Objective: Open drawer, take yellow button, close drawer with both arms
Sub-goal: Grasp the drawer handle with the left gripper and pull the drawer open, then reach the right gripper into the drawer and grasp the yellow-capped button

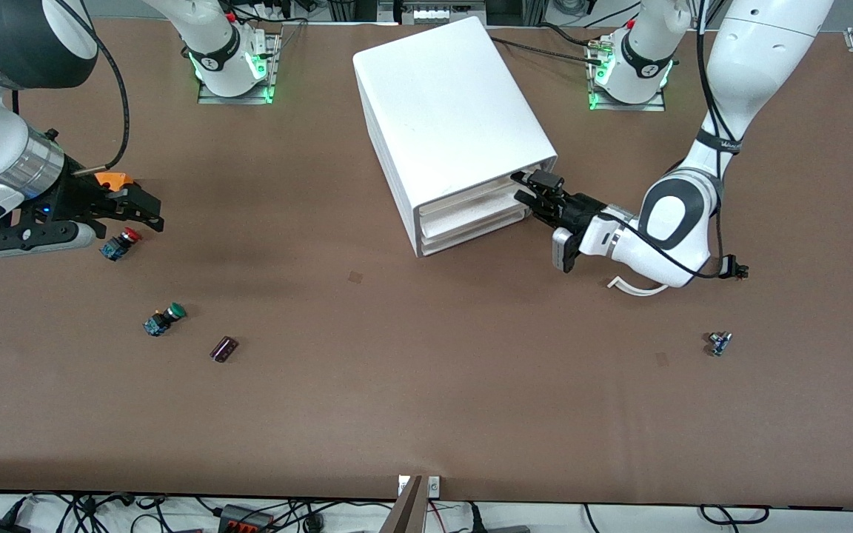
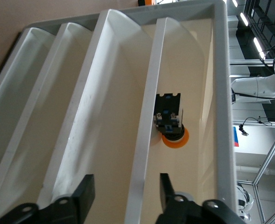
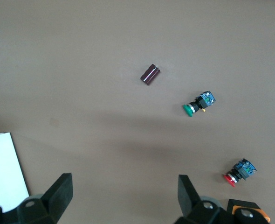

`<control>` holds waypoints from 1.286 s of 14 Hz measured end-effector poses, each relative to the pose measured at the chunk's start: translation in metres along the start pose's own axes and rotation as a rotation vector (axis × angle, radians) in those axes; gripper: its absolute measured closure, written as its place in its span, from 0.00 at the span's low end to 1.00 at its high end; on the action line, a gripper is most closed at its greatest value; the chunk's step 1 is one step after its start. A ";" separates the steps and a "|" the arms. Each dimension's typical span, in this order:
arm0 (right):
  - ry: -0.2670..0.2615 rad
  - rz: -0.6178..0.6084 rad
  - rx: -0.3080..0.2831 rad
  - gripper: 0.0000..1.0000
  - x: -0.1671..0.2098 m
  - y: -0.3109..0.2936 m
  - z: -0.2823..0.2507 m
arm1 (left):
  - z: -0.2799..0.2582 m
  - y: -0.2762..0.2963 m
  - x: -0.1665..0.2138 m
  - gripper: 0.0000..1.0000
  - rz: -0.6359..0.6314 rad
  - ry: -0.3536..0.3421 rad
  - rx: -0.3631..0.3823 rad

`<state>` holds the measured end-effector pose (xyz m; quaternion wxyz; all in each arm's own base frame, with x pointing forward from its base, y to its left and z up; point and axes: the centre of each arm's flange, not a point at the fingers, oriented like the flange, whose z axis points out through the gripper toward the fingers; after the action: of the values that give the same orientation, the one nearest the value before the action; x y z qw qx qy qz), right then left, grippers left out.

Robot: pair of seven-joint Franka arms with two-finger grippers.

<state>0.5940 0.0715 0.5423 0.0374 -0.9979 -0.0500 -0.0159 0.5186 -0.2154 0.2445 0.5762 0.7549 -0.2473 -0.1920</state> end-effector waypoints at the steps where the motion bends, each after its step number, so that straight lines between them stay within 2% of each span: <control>1: 0.001 0.001 0.000 0.00 0.000 0.001 0.000 | 0.003 -0.001 -0.001 0.53 0.003 -0.003 0.000; 4: 0.002 0.006 -0.001 0.00 0.000 0.004 -0.001 | 0.004 0.005 0.001 0.81 0.017 0.002 -0.015; 5: 0.002 0.010 -0.001 0.00 0.000 0.005 -0.001 | 0.003 0.006 0.001 0.85 0.038 0.003 -0.014; 8: 0.002 0.019 -0.002 0.00 0.000 0.011 -0.001 | -0.005 0.008 0.004 0.85 0.059 0.020 -0.002; 12: -0.009 0.007 0.002 0.00 0.002 0.002 0.006 | -0.047 0.003 0.014 0.85 0.076 0.090 0.043; 16: -0.022 -0.052 0.011 0.00 0.004 -0.036 0.018 | -0.093 -0.018 0.027 0.85 0.083 0.150 0.055; 18: -0.005 -0.095 0.014 0.00 0.006 -0.063 0.022 | -0.103 -0.021 0.038 0.85 0.093 0.158 0.058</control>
<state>0.5939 0.1367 0.5251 0.0435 -0.9942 -0.0977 -0.0147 0.6112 -0.1535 0.2507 0.5804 0.7717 -0.2412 -0.0975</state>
